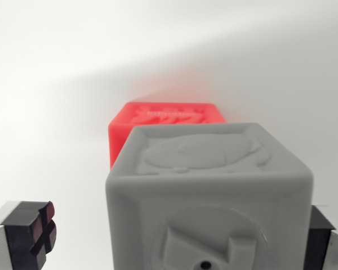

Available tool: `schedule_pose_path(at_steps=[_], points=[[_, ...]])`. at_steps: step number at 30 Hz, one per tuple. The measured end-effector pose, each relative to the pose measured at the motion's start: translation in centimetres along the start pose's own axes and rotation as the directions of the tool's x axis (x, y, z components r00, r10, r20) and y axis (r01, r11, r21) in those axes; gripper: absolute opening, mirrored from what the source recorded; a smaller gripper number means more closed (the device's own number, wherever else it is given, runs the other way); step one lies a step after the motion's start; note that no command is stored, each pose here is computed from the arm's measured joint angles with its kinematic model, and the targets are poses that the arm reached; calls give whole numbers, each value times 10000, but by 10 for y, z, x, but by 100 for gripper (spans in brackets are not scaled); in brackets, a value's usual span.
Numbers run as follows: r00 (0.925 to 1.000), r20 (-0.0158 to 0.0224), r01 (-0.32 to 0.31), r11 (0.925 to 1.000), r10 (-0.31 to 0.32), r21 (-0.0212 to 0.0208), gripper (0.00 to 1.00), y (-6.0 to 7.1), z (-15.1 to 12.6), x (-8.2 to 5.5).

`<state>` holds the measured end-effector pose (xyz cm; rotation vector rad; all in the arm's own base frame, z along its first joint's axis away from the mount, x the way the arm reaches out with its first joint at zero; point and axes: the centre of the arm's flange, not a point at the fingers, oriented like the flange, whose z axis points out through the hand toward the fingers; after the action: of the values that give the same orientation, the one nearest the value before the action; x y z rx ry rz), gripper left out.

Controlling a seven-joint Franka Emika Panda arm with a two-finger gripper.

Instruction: Destack cube

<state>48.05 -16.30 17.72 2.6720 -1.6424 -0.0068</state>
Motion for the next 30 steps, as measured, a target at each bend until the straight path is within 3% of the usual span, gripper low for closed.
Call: schedule_pose_path(at_steps=[5, 6, 30], points=[[10000, 3, 0, 10000, 0, -5, 100, 0, 8, 0], [10000, 5, 0, 10000, 0, -8, 0, 0, 9, 0], [10000, -1, 0, 10000, 0, 3, 0, 0, 9, 0]])
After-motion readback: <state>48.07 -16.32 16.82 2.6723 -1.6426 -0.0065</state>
